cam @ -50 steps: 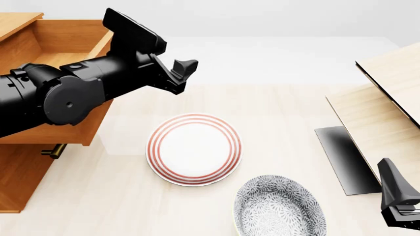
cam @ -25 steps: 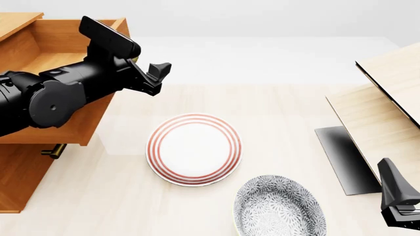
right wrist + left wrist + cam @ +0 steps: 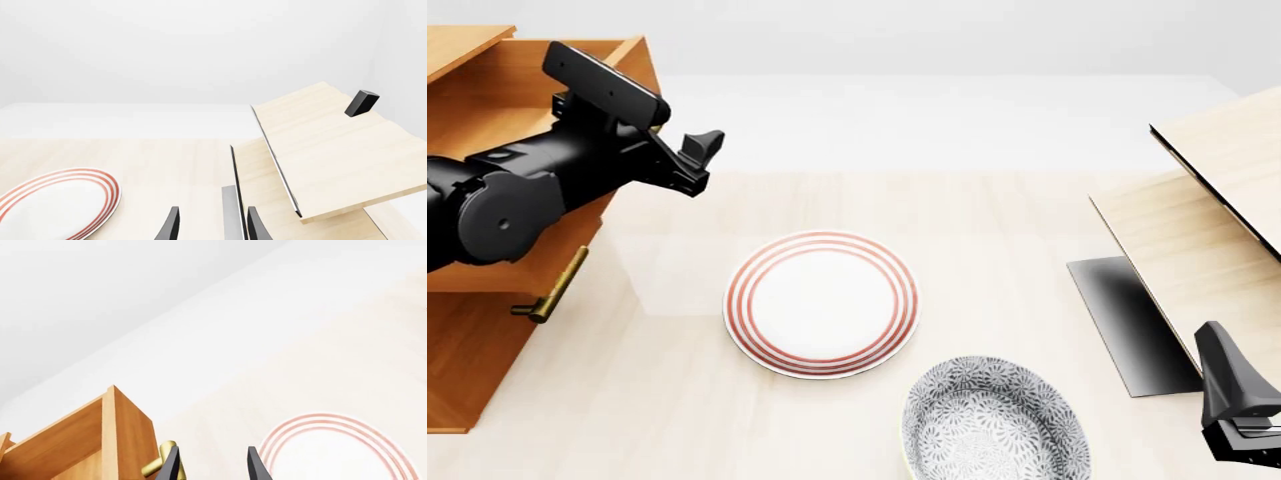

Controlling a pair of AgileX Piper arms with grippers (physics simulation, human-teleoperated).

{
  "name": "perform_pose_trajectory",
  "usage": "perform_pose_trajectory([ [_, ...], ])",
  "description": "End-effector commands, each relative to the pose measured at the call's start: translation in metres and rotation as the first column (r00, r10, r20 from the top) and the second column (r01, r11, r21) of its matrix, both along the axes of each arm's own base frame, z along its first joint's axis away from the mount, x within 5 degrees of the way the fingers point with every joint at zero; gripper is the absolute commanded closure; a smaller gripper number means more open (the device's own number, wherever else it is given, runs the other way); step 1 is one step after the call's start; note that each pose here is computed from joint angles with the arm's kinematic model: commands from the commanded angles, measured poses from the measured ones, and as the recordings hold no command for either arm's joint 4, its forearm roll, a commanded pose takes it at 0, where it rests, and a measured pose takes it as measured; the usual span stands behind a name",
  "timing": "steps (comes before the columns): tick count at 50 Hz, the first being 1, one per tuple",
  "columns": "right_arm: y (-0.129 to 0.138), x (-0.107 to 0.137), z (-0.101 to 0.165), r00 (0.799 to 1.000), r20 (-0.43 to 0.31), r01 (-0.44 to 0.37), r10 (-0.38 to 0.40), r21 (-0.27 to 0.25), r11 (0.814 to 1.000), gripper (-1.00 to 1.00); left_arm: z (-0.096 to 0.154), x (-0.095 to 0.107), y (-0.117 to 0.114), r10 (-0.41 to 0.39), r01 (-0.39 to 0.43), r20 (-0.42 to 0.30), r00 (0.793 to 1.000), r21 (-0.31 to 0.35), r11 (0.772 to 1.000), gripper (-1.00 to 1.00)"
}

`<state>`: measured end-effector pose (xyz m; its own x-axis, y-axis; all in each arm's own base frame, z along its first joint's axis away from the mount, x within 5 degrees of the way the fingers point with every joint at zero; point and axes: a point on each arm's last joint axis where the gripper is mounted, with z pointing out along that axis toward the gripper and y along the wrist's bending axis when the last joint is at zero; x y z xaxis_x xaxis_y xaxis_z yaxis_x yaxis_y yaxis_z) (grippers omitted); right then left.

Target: Close the top drawer of the cabinet.

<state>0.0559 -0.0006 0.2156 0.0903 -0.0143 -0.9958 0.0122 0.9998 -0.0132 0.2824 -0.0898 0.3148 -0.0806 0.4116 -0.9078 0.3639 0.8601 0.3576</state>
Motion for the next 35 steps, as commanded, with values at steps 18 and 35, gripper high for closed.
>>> perform_pose_trajectory([
  [18,0.0,0.0,0.0,1.0,0.0,0.0,0.0,0.0,1.0,-1.0,-0.019,0.006,0.055,0.2,-0.201,-0.044,0.979,-0.019,0.979,-1.0],
  [35,0.0,0.0,0.0,1.0,0.0,0.0,0.0,0.0,1.0,-1.0,-0.042,0.007,0.093,0.315,-0.313,-0.052,0.948,0.046,0.949,-1.0],
])
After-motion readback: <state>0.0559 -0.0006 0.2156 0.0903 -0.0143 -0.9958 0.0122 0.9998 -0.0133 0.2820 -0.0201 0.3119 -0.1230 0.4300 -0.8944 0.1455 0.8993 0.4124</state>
